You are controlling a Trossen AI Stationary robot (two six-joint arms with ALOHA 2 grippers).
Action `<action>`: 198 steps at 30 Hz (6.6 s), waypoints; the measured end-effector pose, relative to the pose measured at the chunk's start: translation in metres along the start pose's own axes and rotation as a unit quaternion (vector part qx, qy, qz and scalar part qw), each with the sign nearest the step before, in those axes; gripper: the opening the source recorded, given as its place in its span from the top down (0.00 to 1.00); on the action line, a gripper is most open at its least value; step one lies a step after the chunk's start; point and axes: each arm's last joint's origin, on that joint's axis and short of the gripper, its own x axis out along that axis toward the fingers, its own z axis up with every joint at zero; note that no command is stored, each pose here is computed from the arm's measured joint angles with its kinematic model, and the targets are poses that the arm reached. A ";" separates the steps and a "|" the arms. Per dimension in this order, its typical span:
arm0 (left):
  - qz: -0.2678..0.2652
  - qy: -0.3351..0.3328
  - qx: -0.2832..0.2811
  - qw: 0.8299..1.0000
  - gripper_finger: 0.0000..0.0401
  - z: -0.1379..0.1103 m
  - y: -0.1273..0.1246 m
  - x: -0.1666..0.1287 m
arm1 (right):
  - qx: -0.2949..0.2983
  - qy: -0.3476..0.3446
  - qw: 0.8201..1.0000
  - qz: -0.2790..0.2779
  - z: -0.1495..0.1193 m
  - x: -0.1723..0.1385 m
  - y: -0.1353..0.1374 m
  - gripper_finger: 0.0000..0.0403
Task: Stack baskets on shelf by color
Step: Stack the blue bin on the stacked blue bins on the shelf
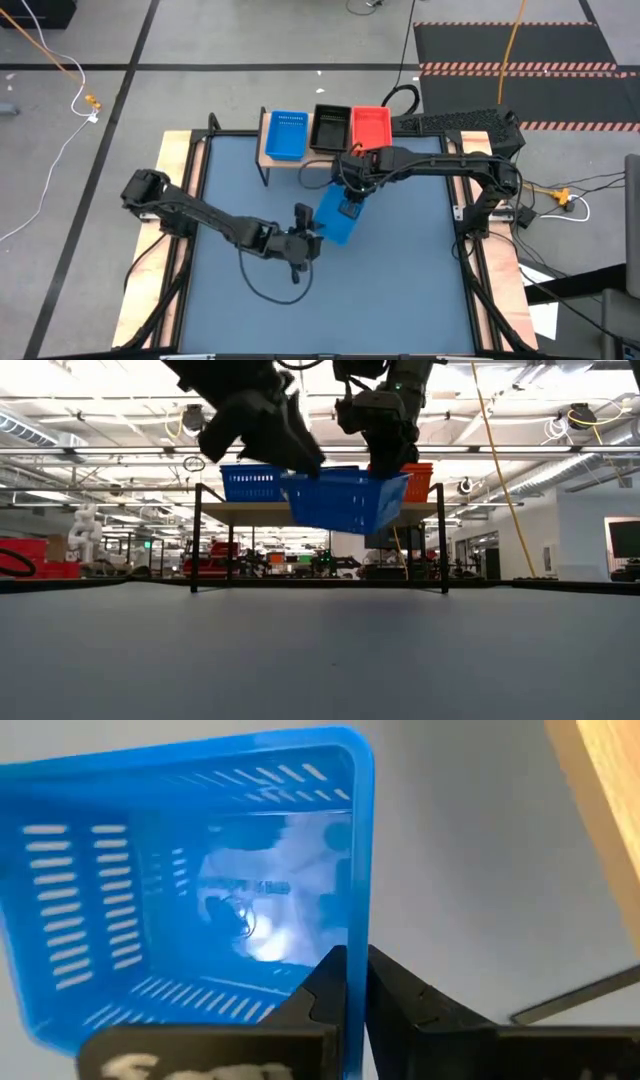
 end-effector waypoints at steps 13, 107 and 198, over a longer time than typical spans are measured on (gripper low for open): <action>-0.091 0.009 -0.021 0.996 0.84 -0.010 -0.001 0.008 | -0.020 -0.009 0.999 0.026 -0.002 -0.006 0.009 0.94; 0.144 0.180 -0.085 0.969 0.54 -0.094 0.213 -0.081 | -0.102 -0.629 0.764 0.107 -0.111 -0.033 -0.012 0.68; 0.167 0.109 -0.285 0.937 0.53 -0.145 0.244 -0.038 | -0.085 -0.632 0.764 0.098 -0.100 -0.021 -0.018 0.68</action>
